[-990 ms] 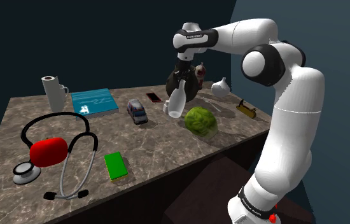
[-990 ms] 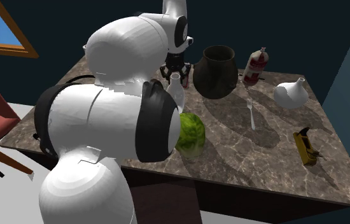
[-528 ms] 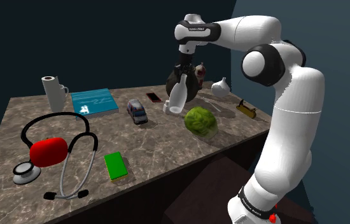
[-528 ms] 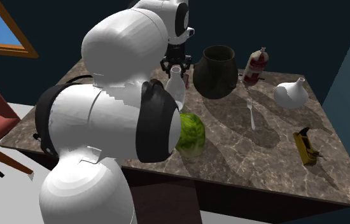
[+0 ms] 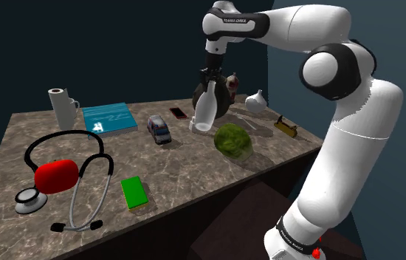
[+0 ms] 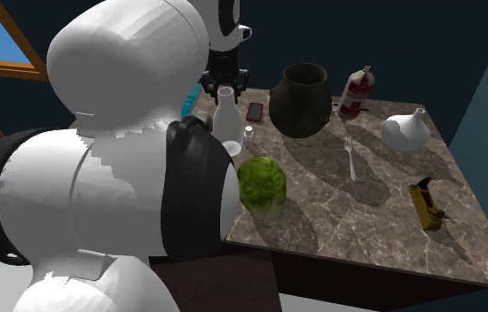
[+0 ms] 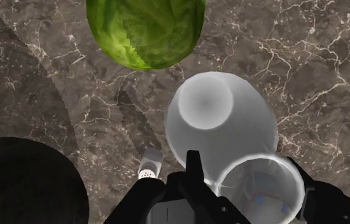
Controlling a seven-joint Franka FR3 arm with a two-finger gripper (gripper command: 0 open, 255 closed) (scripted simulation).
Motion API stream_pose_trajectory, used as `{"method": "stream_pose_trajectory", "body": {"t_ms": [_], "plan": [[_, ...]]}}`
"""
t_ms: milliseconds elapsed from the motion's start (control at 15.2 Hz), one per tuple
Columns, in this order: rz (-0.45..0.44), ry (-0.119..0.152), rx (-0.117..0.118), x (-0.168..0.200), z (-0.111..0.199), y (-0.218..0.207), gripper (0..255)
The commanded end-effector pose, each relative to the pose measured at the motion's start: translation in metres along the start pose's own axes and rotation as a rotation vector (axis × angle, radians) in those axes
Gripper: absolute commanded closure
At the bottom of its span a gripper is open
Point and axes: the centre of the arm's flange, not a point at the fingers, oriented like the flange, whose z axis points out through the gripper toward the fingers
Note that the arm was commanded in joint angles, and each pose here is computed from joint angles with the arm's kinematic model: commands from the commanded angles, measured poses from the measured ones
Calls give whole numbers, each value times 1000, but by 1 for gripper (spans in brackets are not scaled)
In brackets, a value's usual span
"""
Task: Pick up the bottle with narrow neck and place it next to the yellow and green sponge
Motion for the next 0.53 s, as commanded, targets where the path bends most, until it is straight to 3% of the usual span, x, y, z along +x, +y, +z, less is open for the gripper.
{"method": "stream_pose_trajectory", "body": {"t_ms": [0, 462], "plan": [[1, 0, 0, -12, -15, -21, 255], [1, 0, 0, -51, -60, -91, 255]]}}
